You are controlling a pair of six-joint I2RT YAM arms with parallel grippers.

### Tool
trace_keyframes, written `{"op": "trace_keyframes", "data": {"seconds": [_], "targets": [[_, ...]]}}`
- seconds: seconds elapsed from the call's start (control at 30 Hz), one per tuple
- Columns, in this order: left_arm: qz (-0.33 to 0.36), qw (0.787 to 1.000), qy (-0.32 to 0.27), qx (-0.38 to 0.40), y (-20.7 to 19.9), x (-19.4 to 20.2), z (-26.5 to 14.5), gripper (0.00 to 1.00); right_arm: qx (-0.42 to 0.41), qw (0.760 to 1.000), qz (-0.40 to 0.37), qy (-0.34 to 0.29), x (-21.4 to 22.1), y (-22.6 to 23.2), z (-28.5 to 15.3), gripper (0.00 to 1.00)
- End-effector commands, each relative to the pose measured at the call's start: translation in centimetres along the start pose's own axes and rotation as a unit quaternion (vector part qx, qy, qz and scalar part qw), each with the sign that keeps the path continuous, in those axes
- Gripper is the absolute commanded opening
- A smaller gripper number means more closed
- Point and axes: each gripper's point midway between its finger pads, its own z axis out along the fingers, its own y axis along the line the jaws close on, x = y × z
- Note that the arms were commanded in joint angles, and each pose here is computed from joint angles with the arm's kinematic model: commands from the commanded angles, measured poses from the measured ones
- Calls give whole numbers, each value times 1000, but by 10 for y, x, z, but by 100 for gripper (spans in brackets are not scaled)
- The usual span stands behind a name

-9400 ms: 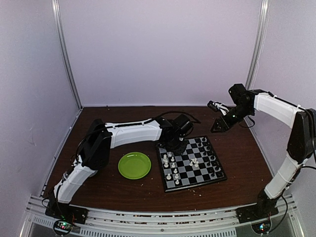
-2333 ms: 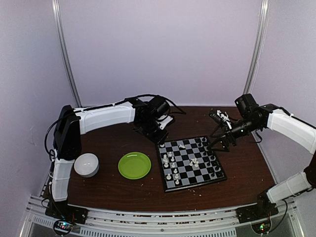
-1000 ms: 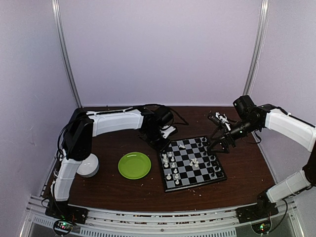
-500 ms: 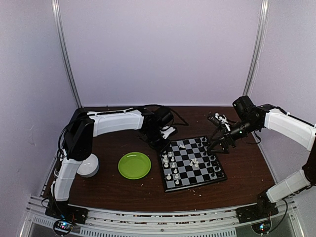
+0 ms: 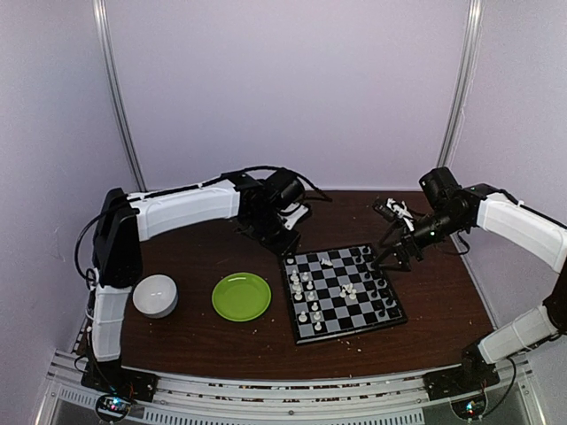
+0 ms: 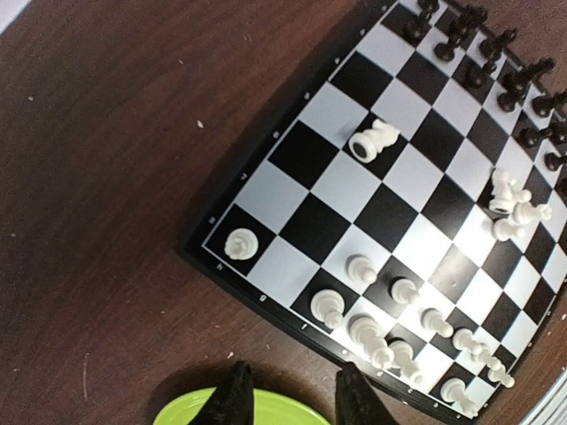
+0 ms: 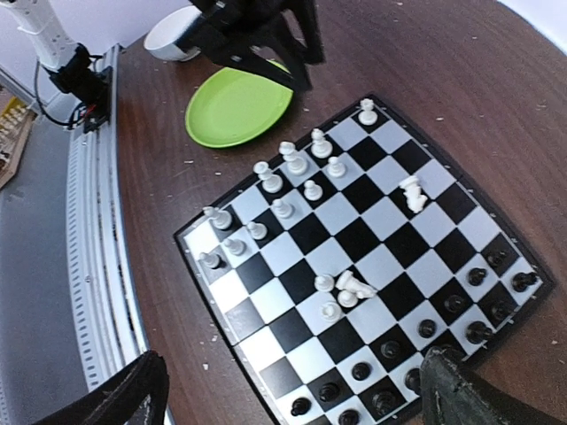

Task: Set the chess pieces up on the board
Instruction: Pick up the knight from the chessboard.

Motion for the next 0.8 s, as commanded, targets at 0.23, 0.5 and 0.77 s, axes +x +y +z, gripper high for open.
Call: {"op": "trace_keyframes", "data": {"seconds": [0.23, 0.5, 0.77], "targets": [[90, 983, -151, 60, -38, -59, -71, 32, 241, 970, -3, -35, -45, -60, -63, 100], [228, 952, -152, 139, -64, -77, -25, 41, 239, 970, 31, -32, -28, -60, -72, 100], [229, 954, -136, 141, -51, -85, 31, 53, 177, 982, 55, -23, -8, -46, -69, 100]]}}
